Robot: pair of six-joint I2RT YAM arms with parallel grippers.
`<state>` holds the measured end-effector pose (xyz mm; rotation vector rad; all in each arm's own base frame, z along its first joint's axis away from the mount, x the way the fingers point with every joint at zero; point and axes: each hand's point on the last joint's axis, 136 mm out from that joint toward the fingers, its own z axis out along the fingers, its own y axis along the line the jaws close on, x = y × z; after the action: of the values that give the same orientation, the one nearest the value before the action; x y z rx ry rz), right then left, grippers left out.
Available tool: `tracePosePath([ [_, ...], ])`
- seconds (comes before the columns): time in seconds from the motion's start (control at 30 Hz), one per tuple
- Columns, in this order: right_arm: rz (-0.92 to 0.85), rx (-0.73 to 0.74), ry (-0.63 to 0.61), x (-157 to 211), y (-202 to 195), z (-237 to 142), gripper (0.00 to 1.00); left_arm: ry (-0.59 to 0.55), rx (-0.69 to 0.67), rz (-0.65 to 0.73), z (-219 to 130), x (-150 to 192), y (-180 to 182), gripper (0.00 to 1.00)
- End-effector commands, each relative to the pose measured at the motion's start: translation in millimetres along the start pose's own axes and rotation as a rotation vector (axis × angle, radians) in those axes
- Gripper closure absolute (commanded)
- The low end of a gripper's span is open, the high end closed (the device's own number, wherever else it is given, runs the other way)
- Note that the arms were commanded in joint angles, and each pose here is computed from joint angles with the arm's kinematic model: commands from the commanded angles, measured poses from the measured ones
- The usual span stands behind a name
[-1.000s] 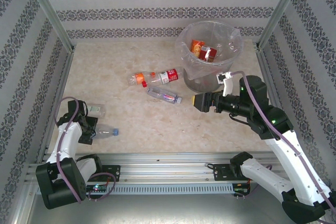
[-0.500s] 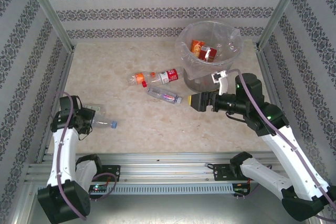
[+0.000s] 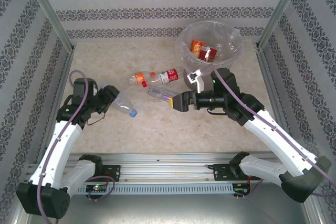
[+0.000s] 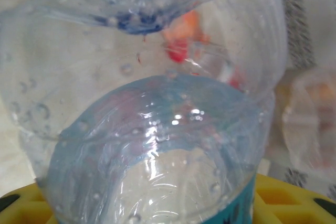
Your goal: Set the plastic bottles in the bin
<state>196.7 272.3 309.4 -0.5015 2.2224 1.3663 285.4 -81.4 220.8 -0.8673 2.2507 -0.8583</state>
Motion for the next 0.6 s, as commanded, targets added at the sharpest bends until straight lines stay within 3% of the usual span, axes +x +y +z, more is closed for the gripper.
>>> tracePosePath([
  [0.0, -0.010, -0.051, -0.028, -7.5, 11.9, 12.4, 0.02, -0.008, 0.213, 0.119, 1.6, -3.9, -72.5, 0.45],
  [0.27, 0.059, -0.058, -0.084, -15.4, 2.8, 34.3, 0.02, 0.086, 0.371, 0.142, 19.0, 31.5, -141.3, 0.42],
  [0.57, 0.073, -0.016, -0.098, -20.9, -8.0, 43.0, 0.03, 0.197, 0.461, 0.163, 29.8, 78.1, -186.4, 0.41],
])
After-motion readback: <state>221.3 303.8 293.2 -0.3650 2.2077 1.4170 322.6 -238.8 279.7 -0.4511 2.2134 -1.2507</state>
